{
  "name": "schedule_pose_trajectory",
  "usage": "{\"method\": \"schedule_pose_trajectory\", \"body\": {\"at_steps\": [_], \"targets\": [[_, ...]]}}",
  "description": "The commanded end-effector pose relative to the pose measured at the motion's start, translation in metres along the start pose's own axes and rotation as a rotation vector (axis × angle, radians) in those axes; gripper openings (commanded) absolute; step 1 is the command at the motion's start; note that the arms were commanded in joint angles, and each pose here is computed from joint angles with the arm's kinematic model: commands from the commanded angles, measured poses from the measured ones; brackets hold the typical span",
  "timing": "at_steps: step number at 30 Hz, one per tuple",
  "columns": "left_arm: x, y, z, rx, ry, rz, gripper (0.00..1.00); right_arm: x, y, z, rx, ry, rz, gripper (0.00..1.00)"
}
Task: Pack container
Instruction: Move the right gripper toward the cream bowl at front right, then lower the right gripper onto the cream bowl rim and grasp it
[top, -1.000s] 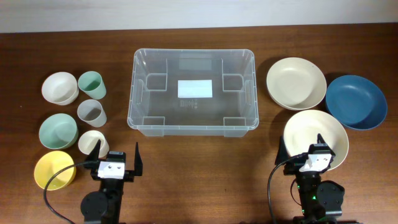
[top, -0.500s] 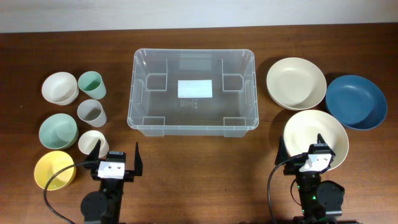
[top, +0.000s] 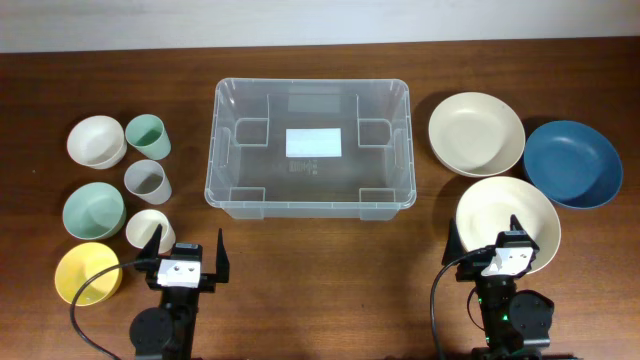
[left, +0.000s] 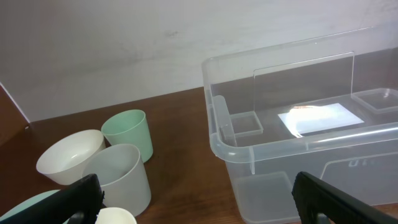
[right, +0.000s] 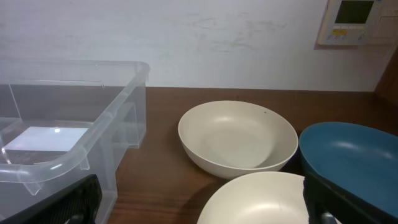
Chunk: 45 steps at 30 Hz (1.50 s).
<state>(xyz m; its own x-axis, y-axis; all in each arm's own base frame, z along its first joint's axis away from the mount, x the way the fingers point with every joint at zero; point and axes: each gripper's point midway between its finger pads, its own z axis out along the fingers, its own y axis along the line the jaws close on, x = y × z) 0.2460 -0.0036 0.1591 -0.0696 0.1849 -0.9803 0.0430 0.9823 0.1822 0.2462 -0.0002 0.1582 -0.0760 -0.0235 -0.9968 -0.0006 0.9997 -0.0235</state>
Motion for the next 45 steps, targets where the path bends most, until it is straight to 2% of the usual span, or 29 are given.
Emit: {"method": "schedule_pose_trajectory", "body": {"at_steps": [1,6,11,16,20,24,28,30,33,35,37,42,45], "targets": [[0.001,-0.001,0.000,0.004,-0.004,0.012,1.00,0.003,0.003,0.000,-0.013,0.002,0.008,0.99],[0.001,-0.001,0.000,0.004,-0.004,0.012,1.00,0.000,0.008,0.000,-0.043,-0.002,0.222,0.99],[0.001,-0.001,0.000,0.004,-0.004,0.012,1.00,-0.009,0.031,-0.003,-0.185,-0.020,0.245,0.99],[0.001,-0.001,0.000,0.004,-0.004,0.012,1.00,-0.067,0.034,-0.019,-0.220,-0.129,0.189,0.99],[0.001,-0.001,0.000,0.004,-0.004,0.012,1.00,-0.104,0.010,-0.031,-0.080,-0.133,0.189,0.99],[0.001,-0.001,0.000,0.004,-0.004,0.012,1.00,-0.133,-0.008,-0.037,0.027,-0.030,0.218,0.99],[0.001,-0.001,0.000,0.004,-0.004,0.012,1.00,-0.146,-0.022,-0.038,0.135,0.170,0.304,0.99],[0.001,-0.001,0.000,0.004,-0.004,0.012,1.00,-0.149,-0.014,-0.036,0.102,0.272,0.303,0.99],[0.001,-0.001,0.000,0.004,-0.004,0.012,1.00,-0.148,0.015,-0.031,-0.047,0.427,0.330,0.99],[0.001,-0.001,0.000,0.004,-0.004,0.012,1.00,-0.139,0.018,-0.026,-0.056,0.504,0.330,0.99],[0.001,-0.001,0.000,0.004,-0.004,0.012,0.99,-0.131,0.002,-0.016,0.057,0.534,0.348,0.99],[0.001,-0.001,0.000,0.004,-0.004,0.012,1.00,-0.083,-0.076,-0.042,0.710,0.586,0.716,0.99],[0.001,-0.001,0.000,0.004,-0.004,0.012,1.00,-0.069,-0.094,-0.055,0.860,0.593,0.841,0.99]]}}
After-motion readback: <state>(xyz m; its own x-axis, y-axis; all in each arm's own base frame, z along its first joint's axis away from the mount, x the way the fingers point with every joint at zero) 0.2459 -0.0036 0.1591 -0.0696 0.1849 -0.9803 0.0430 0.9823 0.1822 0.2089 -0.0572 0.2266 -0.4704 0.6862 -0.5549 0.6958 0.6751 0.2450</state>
